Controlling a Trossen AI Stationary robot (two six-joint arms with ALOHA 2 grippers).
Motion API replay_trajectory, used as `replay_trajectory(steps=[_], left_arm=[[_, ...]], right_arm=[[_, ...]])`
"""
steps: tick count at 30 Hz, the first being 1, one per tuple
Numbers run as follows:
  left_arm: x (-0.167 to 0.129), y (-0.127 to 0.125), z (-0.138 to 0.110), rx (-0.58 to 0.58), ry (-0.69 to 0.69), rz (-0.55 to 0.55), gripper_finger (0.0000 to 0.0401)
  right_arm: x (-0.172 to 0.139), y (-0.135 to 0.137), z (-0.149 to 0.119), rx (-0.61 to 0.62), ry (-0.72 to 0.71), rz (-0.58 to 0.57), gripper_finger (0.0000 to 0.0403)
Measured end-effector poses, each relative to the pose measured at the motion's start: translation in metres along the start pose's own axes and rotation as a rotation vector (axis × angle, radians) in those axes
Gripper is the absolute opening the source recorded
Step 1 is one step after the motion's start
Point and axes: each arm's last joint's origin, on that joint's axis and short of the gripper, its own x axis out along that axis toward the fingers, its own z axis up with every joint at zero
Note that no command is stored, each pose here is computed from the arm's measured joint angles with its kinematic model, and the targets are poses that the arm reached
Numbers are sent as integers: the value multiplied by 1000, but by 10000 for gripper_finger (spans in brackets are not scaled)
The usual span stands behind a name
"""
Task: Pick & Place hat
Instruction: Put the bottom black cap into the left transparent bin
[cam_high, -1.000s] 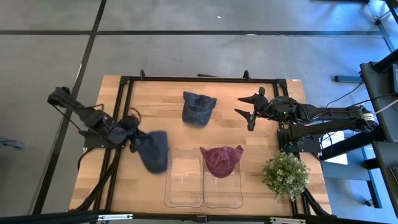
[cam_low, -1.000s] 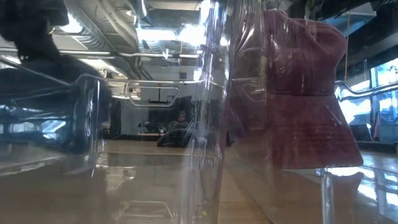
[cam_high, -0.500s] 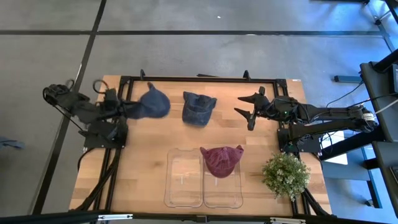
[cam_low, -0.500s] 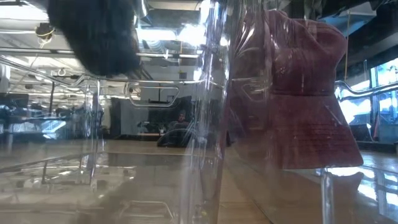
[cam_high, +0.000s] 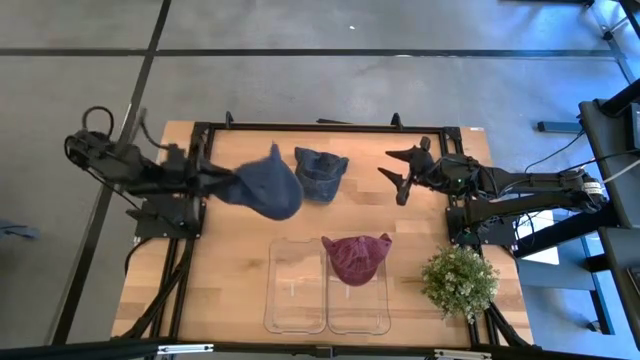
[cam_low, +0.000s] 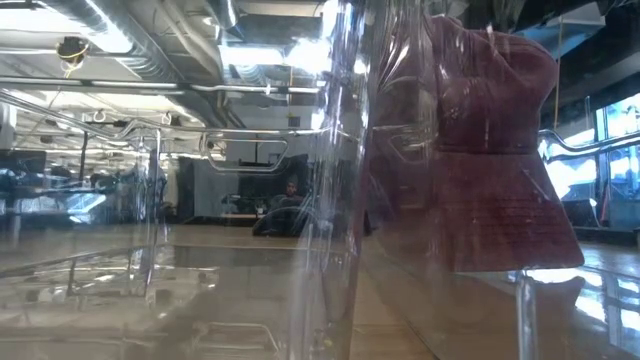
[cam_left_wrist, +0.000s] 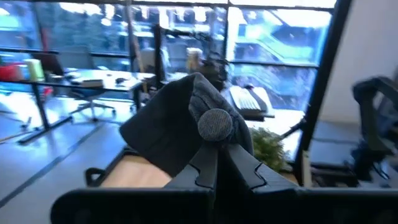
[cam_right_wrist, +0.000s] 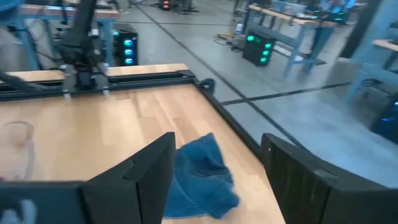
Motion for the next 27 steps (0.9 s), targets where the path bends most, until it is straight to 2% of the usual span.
replay_trajectory(steps=[7, 18, 27], left_arm=[[47, -30, -4, 46, 143, -155, 3], [117, -46, -45, -116, 462, -322, 3], [146, -66, -78, -239, 651, -417, 3]], right_arm=[[0, -1, -1, -29, 10, -26, 237], [-1, 0, -15, -26, 131, -24, 237], [3, 2, -40, 55, 196, -34, 237]])
